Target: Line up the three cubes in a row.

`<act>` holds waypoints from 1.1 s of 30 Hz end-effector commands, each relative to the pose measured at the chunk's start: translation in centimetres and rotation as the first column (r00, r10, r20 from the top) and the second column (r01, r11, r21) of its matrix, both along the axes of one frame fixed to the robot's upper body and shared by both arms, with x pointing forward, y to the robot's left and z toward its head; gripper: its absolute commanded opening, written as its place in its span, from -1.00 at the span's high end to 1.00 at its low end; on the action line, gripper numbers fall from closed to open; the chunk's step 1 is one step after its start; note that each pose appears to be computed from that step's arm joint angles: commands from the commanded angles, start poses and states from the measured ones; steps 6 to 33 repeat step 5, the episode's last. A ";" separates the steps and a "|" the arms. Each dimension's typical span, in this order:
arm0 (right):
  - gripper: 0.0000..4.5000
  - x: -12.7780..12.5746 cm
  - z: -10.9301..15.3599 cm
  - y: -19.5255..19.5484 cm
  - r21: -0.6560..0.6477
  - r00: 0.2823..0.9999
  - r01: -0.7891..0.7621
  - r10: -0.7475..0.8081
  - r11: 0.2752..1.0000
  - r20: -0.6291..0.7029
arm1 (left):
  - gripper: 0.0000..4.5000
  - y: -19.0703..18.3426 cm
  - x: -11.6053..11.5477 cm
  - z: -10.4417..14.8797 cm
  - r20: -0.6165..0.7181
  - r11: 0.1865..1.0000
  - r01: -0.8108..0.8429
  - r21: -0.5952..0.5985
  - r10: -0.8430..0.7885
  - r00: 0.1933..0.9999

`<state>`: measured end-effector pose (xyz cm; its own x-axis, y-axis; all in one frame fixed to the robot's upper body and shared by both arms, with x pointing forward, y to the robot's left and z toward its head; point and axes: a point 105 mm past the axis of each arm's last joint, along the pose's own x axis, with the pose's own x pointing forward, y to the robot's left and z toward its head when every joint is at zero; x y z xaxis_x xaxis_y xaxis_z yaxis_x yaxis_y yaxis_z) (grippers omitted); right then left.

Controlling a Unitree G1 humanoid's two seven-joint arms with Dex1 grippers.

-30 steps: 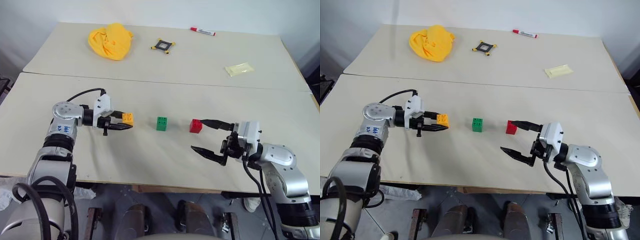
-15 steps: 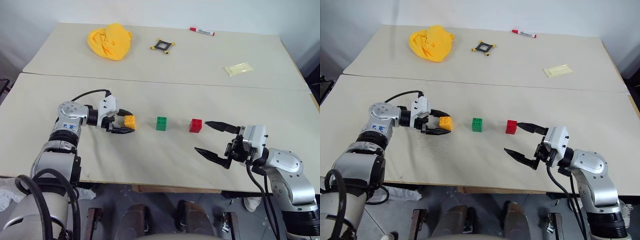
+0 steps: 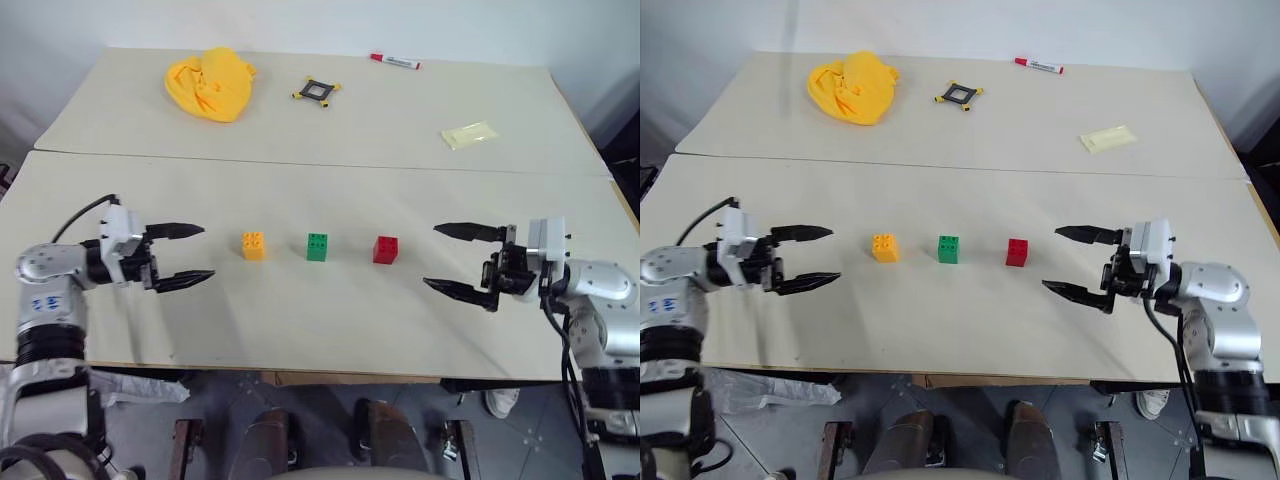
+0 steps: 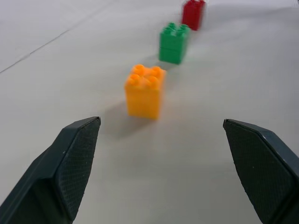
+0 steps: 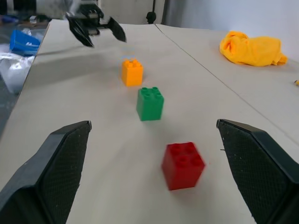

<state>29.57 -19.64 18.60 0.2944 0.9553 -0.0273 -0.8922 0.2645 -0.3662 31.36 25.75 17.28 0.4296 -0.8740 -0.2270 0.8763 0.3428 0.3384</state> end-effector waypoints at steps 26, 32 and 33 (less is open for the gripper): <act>-1.00 0.5 0.6 -0.3 -0.075 0.999 -0.042 0.045 0.996 0.029 | -0.99 0.1 0.2 2.9 0.088 1.000 -0.028 -0.002 0.028 0.996; -1.00 0.5 0.6 -0.3 -0.075 0.999 -0.042 0.045 0.996 0.029 | -0.99 0.1 0.2 2.9 0.088 1.000 -0.028 -0.002 0.028 0.996; -1.00 0.5 0.6 -0.3 -0.075 0.999 -0.042 0.045 0.996 0.029 | -0.99 0.1 0.2 2.9 0.088 1.000 -0.028 -0.002 0.028 0.996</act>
